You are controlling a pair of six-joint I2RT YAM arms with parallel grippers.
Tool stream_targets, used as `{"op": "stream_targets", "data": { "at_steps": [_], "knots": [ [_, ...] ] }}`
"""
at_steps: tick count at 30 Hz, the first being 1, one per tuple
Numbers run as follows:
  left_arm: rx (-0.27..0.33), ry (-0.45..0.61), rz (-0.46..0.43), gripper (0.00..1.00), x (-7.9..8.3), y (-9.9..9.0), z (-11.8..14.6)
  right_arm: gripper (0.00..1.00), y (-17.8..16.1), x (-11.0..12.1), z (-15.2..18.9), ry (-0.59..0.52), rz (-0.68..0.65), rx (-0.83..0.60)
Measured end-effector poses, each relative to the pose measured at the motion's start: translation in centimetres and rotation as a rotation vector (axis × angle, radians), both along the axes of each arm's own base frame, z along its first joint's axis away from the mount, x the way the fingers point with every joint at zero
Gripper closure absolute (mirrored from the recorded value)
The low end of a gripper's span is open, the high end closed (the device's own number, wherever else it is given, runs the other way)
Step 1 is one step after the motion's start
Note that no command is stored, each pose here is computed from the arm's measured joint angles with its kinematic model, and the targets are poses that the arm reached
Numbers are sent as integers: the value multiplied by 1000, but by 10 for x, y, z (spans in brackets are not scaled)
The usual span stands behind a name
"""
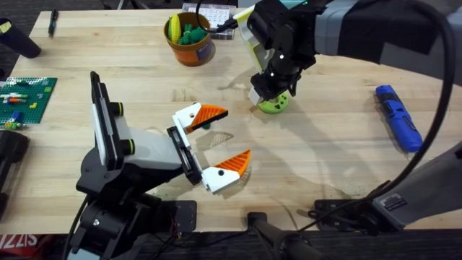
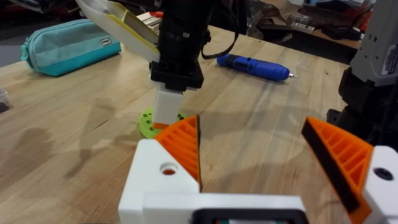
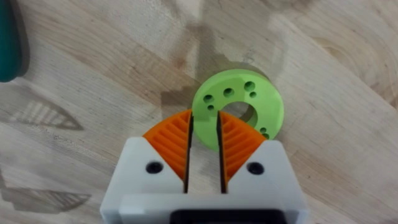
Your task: Pick up the gripper from the table and insert it into the empty holder that is missing its gripper. Then pick up a screw, insert it into the mounting hole, and use the screwdriver to tighten it. Finally, clean up the table by picking up the vegetable and placing it into the bucket.
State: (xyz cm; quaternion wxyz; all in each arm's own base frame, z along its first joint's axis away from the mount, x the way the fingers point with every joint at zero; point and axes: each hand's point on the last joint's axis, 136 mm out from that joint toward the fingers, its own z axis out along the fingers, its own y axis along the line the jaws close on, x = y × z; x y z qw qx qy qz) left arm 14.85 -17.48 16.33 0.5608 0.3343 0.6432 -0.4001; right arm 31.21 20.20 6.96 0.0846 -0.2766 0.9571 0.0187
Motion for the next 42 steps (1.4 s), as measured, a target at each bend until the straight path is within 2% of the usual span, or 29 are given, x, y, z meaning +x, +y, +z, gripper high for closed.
{"op": "stream_targets", "data": {
  "at_steps": [11,16,20,24,29,30,33,38,42],
  "knots": [
    [-1,-2,0,15,0,0,0,727,1,1,7,-2,-17,5],
    [-1,-2,0,15,0,0,0,727,3,5,45,-79,-25,58],
    [-1,-2,0,15,0,0,0,727,-4,-2,80,-131,-38,84],
    [-1,-2,0,15,0,0,0,727,-17,-15,95,-127,-69,72],
    [-1,-2,0,15,0,0,0,727,-32,-23,99,-120,-136,69],
    [-1,-2,0,15,0,0,0,727,-46,-37,93,-116,-181,71],
    [-1,-2,0,15,0,0,0,727,-57,-49,85,-140,-219,96],
    [-1,-2,0,15,0,0,0,727,-57,-44,88,-282,-249,209],
    [-1,-2,0,15,0,0,0,727,-54,-39,79,-320,-256,240]
  ]
}}
